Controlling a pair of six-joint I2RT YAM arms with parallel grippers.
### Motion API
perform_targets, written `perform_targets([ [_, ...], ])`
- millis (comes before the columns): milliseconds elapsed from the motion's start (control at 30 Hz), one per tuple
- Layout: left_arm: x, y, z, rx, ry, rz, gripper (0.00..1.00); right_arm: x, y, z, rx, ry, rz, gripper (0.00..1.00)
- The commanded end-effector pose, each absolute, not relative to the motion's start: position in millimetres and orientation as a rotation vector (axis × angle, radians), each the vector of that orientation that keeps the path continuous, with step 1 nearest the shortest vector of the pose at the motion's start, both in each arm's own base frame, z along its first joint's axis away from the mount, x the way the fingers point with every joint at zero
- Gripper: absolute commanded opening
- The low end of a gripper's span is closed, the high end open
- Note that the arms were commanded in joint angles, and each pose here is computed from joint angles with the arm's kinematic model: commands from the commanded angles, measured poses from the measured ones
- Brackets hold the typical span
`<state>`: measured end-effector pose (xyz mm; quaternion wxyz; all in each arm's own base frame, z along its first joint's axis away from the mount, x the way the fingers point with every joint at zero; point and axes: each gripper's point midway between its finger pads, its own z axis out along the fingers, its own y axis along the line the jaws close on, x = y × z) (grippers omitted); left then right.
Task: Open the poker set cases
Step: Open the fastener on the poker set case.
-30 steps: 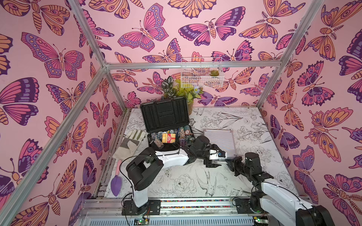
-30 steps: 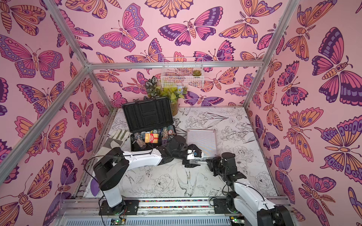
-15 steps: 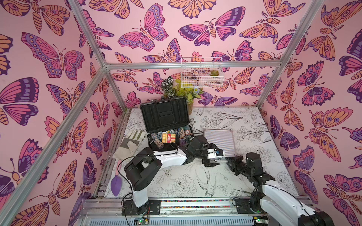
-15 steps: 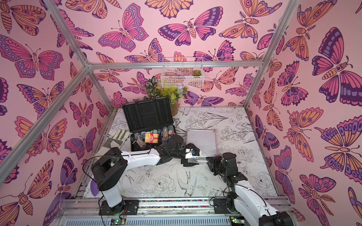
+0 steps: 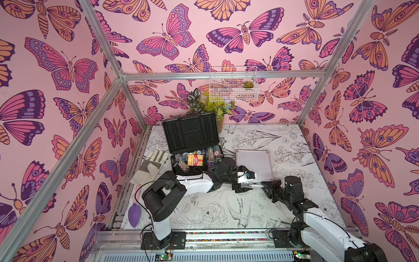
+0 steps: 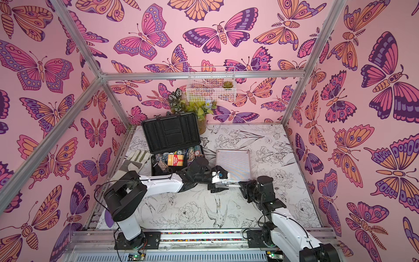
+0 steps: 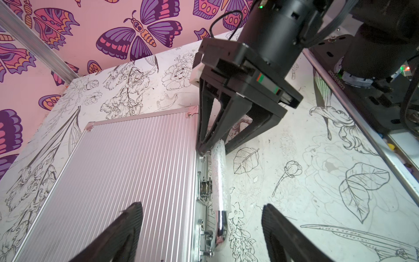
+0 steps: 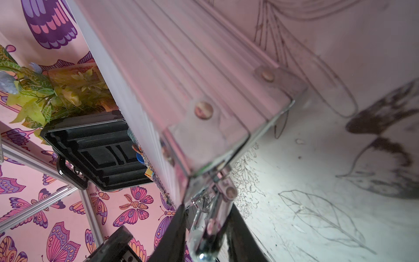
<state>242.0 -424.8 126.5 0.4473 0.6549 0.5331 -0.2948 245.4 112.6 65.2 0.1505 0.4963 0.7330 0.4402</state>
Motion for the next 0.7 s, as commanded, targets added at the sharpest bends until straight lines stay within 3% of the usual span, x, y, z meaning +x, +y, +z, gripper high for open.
perform_targets([
  [0,240.8,-422.8,141.5,1.581,1.291,-0.762,0.84,257.6,113.5,81.7,1.399,2.069,1.284,0.33],
  [267,253.3,-419.7,145.7,1.493,1.321,-0.767,0.84,262.1,112.7,84.6,1.395,2.064,1.271,0.34],
  [500,253.5,-415.4,150.0,1.440,1.347,-0.817,0.84,268.1,114.2,92.6,1.368,2.061,1.276,0.44],
  [667,255.2,-413.8,150.3,1.417,1.355,-0.831,0.84,269.4,113.9,96.9,1.363,2.048,1.283,0.46],
])
